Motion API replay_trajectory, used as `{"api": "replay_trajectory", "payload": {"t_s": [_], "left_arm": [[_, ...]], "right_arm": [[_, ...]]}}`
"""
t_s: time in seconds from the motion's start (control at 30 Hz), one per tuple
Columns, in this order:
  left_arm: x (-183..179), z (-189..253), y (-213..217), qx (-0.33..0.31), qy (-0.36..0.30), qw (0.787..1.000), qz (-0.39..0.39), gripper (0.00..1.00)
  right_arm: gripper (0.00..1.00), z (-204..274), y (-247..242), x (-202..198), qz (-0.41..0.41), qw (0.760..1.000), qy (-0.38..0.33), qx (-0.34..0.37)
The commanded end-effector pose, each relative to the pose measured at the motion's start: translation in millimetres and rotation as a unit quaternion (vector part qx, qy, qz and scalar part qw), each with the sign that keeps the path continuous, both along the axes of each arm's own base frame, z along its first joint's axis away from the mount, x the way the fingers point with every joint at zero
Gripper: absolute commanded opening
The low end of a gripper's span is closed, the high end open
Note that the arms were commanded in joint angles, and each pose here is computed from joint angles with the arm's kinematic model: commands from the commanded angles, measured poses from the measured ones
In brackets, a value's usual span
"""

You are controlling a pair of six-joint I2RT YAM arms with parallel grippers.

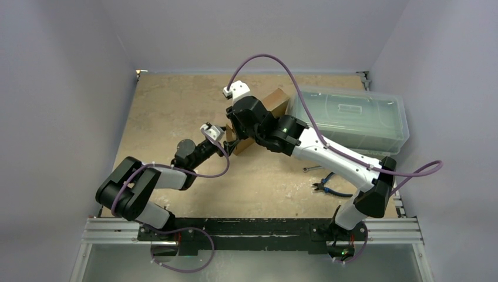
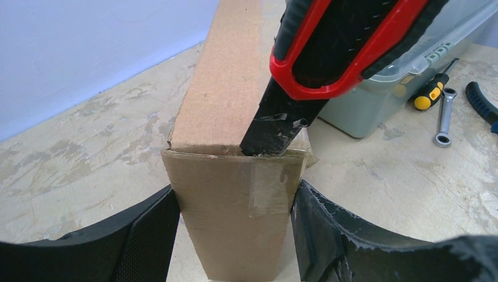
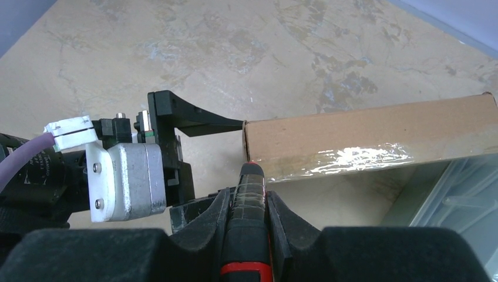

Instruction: Unpack the express box

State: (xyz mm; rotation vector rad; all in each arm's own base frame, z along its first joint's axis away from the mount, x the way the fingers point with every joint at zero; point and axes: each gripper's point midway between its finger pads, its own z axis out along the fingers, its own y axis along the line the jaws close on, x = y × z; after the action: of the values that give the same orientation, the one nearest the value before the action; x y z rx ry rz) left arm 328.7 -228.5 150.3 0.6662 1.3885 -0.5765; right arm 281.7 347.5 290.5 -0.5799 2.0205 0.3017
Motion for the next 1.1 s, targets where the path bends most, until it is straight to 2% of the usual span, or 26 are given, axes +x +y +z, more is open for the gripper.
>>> {"api": "replay_trajectory", "payload": {"t_s": [0.0,0.13,0.37,0.57,0.73,0.83,1.07], "left_arm": [[12,10,10,-0.001,-0.029,0.999,0.030,0.45],[12,8,9,-0.002,-0.025,0.999,0.028,0.43],[11,12,7,-0.013,-0.023,0.999,0.024,0.41],[11,13,6,-0.019,-0.022,0.999,0.022,0.40],[11,13,7,-0.020,-0.022,0.999,0.026,0.39],[11,16,8,-0.021,-0.025,0.999,0.027,0.39],[9,18,6,-0.033,-0.020,0.999,0.021,0.38]], "right_arm": [[0.00,17,-23,-5,-0.021,1.000,-0.015,-0.008],[0.00,21,-30,-9,-0.025,1.000,-0.019,-0.003],[0.00,-9,-23,-11,-0.008,1.000,-0.015,-0.001],[0.00,10,-17,-18,0.016,0.997,-0.045,0.055],[0.00,1,-18,-16,0.003,0.997,-0.054,0.052],[0.00,12,-23,-20,0.009,0.993,-0.079,0.084],[0.00,-9,-24,-20,0.009,0.990,-0.096,0.106]]}}
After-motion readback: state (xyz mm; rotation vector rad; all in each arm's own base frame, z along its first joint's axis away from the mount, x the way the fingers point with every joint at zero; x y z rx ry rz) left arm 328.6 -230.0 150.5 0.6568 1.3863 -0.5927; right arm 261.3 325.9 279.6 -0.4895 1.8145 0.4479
